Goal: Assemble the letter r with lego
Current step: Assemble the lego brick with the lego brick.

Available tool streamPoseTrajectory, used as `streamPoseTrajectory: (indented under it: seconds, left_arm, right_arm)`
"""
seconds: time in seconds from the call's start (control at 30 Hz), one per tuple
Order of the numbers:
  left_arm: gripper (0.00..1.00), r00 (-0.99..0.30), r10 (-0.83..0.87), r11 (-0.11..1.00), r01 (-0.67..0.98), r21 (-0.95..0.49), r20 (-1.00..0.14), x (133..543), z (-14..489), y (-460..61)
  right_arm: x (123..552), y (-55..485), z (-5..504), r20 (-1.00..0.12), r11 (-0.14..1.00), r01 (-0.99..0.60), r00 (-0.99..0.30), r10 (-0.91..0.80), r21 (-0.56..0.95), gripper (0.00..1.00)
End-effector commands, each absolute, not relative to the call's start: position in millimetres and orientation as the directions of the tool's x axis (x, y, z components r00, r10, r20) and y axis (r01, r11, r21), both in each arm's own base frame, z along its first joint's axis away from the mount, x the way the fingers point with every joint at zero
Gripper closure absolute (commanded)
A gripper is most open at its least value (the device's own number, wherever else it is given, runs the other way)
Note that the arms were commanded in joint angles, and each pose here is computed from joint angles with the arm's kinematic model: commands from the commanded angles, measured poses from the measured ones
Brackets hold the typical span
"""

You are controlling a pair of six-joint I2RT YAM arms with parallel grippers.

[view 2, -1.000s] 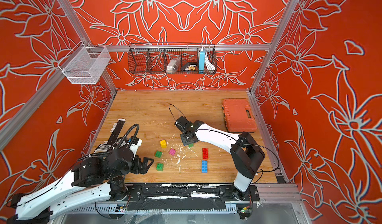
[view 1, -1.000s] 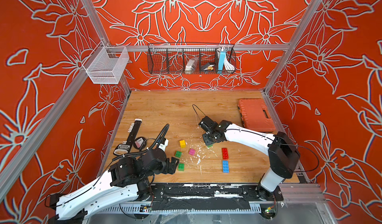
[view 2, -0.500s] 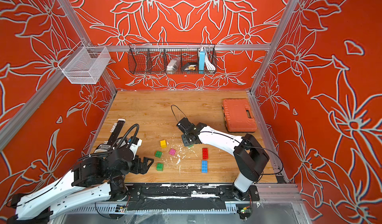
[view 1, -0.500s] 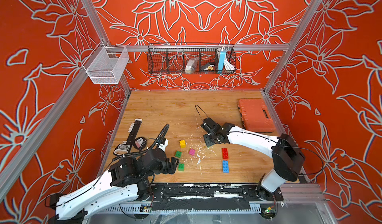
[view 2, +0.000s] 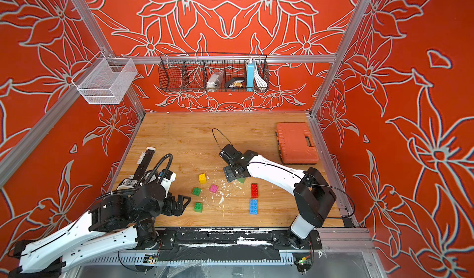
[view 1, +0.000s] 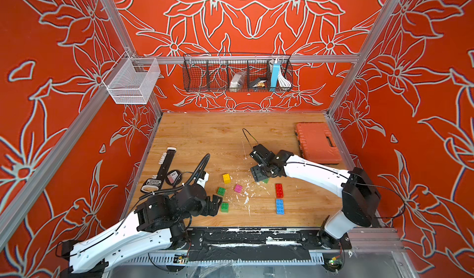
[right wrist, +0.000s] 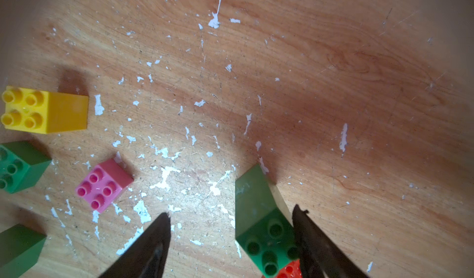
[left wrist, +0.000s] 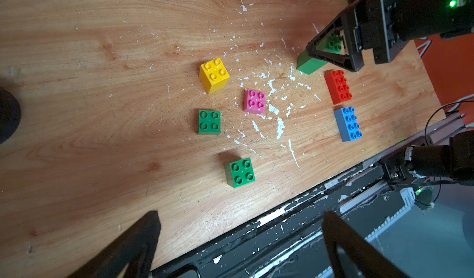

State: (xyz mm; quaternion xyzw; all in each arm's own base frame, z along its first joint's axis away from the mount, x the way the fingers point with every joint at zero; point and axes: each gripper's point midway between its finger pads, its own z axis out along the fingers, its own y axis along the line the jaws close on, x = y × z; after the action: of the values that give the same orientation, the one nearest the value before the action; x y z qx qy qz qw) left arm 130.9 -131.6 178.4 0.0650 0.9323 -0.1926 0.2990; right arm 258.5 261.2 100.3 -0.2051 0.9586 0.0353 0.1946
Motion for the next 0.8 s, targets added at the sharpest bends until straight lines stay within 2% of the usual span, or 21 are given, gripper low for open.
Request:
streamPoseTrajectory:
  seconds: [0.0, 0.23, 0.43, 0.57, 0.77]
  left_arm:
    - [0.01, -0.807, -0.006, 0.919, 0.228, -0.321, -0.591, 132.1, 182.0, -130.2]
    - [0.01, -0.804, -0.006, 0.919, 0.230, -0.321, -0.594, 132.2, 183.6, -129.7]
    - [0.01, -0.803, 0.001, 0.918, 0.236, -0.317, -0.596, 132.6, 183.5, -130.8]
    - [0.01, -0.805, 0.008, 0.918, 0.240, -0.314, -0.593, 132.5, 182.8, -131.8]
    - [0.01, -0.805, 0.008, 0.917, 0.242, -0.316, -0.593, 132.3, 183.6, -132.1]
  right_arm:
    - [260.5, 256.8, 111.0, -0.395, 0.916, -0.400, -0.840, -0.374, -0.017, 0.22]
    - [265.5, 239.7, 125.9, -0.410, 0.932, -0.361, -0.844, -0.345, -0.041, 0.17]
    - [257.3, 196.2, 138.7, -0.398, 0.969, -0.241, -0.886, -0.239, -0.046, 0.17]
    - [233.0, 165.0, 128.2, -0.344, 0.990, -0.135, -0.929, -0.139, -0.037, 0.19]
    - [187.9, 163.5, 81.3, -0.211, 0.991, -0.090, -0.975, -0.068, 0.099, 0.25]
